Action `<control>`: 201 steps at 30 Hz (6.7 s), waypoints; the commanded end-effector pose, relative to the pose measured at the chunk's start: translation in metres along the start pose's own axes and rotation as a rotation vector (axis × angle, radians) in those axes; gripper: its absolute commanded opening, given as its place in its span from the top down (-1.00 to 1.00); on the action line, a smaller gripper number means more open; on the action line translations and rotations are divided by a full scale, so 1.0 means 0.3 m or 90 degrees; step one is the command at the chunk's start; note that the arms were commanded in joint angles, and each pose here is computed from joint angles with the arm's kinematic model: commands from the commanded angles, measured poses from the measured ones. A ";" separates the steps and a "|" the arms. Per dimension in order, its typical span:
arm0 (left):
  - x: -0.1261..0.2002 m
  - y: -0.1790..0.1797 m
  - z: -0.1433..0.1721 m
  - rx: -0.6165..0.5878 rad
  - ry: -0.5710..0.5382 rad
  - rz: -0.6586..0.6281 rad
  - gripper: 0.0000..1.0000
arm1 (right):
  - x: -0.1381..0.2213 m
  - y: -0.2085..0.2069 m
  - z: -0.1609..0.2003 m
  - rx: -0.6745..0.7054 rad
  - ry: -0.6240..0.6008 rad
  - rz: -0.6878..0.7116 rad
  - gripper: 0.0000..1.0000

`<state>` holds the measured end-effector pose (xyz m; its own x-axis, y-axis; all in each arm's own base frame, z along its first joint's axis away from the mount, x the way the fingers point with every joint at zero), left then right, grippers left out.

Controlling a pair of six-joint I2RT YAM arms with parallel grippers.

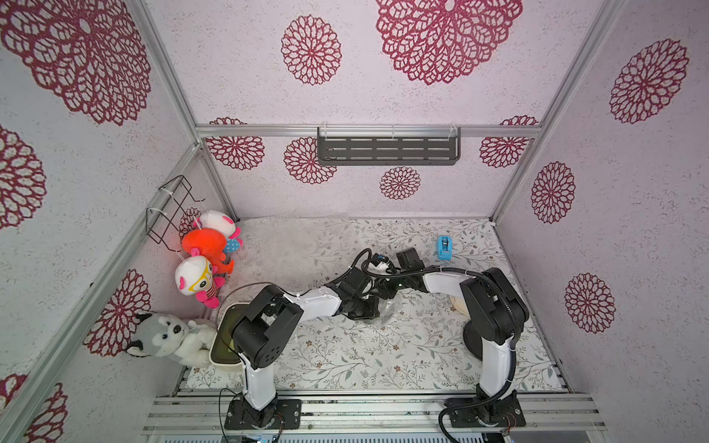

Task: Wrap dinner plates in bubble wrap
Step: Stick the tape on the bubble wrap.

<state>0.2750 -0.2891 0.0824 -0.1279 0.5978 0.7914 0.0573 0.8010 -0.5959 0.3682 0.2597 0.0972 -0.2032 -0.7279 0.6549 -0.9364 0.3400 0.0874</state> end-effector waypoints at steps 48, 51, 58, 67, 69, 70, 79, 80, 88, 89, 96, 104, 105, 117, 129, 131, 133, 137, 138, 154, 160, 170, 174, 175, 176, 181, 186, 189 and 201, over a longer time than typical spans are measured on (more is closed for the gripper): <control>-0.011 0.010 0.093 -0.011 0.069 -0.007 1.00 | 0.594 0.357 -0.100 -0.162 -0.182 -0.002 1.00; -0.014 0.008 0.095 -0.013 0.072 -0.006 1.00 | 0.641 0.422 -0.093 -0.167 -0.199 -0.040 1.00; -0.014 0.006 0.098 -0.014 0.075 -0.004 1.00 | 0.684 0.477 -0.102 -0.176 -0.230 -0.081 1.00; -0.012 0.000 0.097 -0.021 0.073 0.006 1.00 | 0.505 0.351 -0.080 -0.187 -0.172 -0.094 1.00; -0.009 -0.001 0.096 -0.022 0.070 0.007 1.00 | 0.449 0.308 -0.072 -0.189 -0.148 -0.092 1.00; -0.009 -0.002 0.097 -0.023 0.070 0.008 1.00 | 0.415 0.288 -0.065 -0.190 -0.132 -0.097 1.00; -0.006 -0.016 0.099 -0.036 0.071 0.030 0.98 | 0.162 0.147 -0.019 -0.223 -0.076 -0.130 1.00; -0.005 -0.016 0.098 -0.037 0.071 0.030 0.97 | 0.142 0.136 -0.021 -0.225 -0.074 -0.131 1.00; 0.000 -0.015 0.097 -0.037 0.065 0.026 0.96 | 0.054 0.089 0.024 -0.244 -0.031 -0.108 1.00; 0.002 -0.015 0.096 -0.038 0.063 0.027 0.96 | 0.044 0.085 0.039 -0.248 -0.023 -0.103 1.00; 0.028 -0.038 0.098 -0.055 0.053 0.050 0.83 | -0.003 0.104 0.146 -0.265 0.025 -0.068 1.00; 0.140 -0.150 0.071 -0.130 -0.005 0.111 0.66 | 0.010 0.130 0.162 -0.275 0.011 -0.058 1.00; 0.145 -0.164 0.070 -0.139 -0.008 0.116 0.64 | 0.010 0.134 0.163 -0.277 0.010 -0.059 1.00; -0.121 -0.033 0.085 -0.108 0.111 0.018 0.72 | 0.018 0.148 0.140 -0.286 -0.006 -0.067 1.00; -0.121 0.060 0.107 -0.059 0.088 0.000 0.81 | 0.075 0.108 0.064 -0.336 -0.057 -0.033 0.81; -0.122 0.061 0.106 -0.057 0.087 0.003 0.82 | 0.083 0.077 0.053 -0.361 -0.061 -0.019 0.66; -0.122 0.062 0.107 -0.057 0.088 0.003 0.82 | 0.093 0.054 0.033 -0.361 -0.075 -0.011 0.56; -0.124 0.065 0.108 -0.054 0.088 0.008 0.82 | 0.136 0.002 -0.040 -0.284 -0.111 0.013 0.38; -0.127 0.067 0.110 -0.053 0.091 0.009 0.82 | 0.147 -0.008 -0.059 -0.255 -0.112 0.016 0.32; -0.127 0.069 0.109 -0.051 0.088 0.014 0.81 | 0.320 -0.009 -0.072 -0.181 0.002 0.038 0.37; -0.124 0.067 0.106 -0.054 0.086 0.015 0.78 | 0.245 0.141 -0.017 -0.318 -0.027 -0.131 0.88; -0.121 0.065 0.108 -0.056 0.085 0.017 0.74 | 0.124 0.034 0.132 -0.402 0.119 0.097 1.00; -0.121 0.065 0.108 -0.056 0.085 0.017 0.75 | 0.160 0.020 0.027 -0.380 0.062 0.078 0.99; -0.122 0.066 0.110 -0.057 0.086 0.016 0.75 | 0.160 0.020 0.011 -0.385 0.049 0.067 0.98; -0.121 0.064 0.108 -0.056 0.085 0.017 0.75 | 0.152 0.016 0.003 -0.394 0.037 0.061 0.98; -0.121 0.064 0.107 -0.057 0.084 0.017 0.74 | 0.046 -0.015 0.118 -0.450 0.081 0.089 0.98; -0.120 0.062 0.107 -0.056 0.087 0.020 0.72 | 0.100 -0.030 0.054 -0.428 0.049 0.125 0.80; -0.119 0.060 0.104 -0.060 0.087 0.019 0.70 | 0.224 0.006 -0.004 -0.400 -0.009 0.176 0.50; -0.073 0.009 0.086 -0.070 0.070 0.050 0.63 | 0.426 0.389 0.226 -0.438 -0.051 0.082 0.58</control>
<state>0.2692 -0.3116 0.0696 -0.0689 0.7097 0.7012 0.2044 0.6979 -0.6863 0.2284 0.1593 0.1430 -0.4108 -0.6227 0.6659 -0.4959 0.7655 0.4100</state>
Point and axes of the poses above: each gripper's point midway between its finger pads, its own x axis back along the fingers, its own y axis along the line the jaws close on, z = x × y, the point moved 7 cm from there along x, back along the fingers, and after that the axes turned 9 degrees about x, right-handed, at the moved point
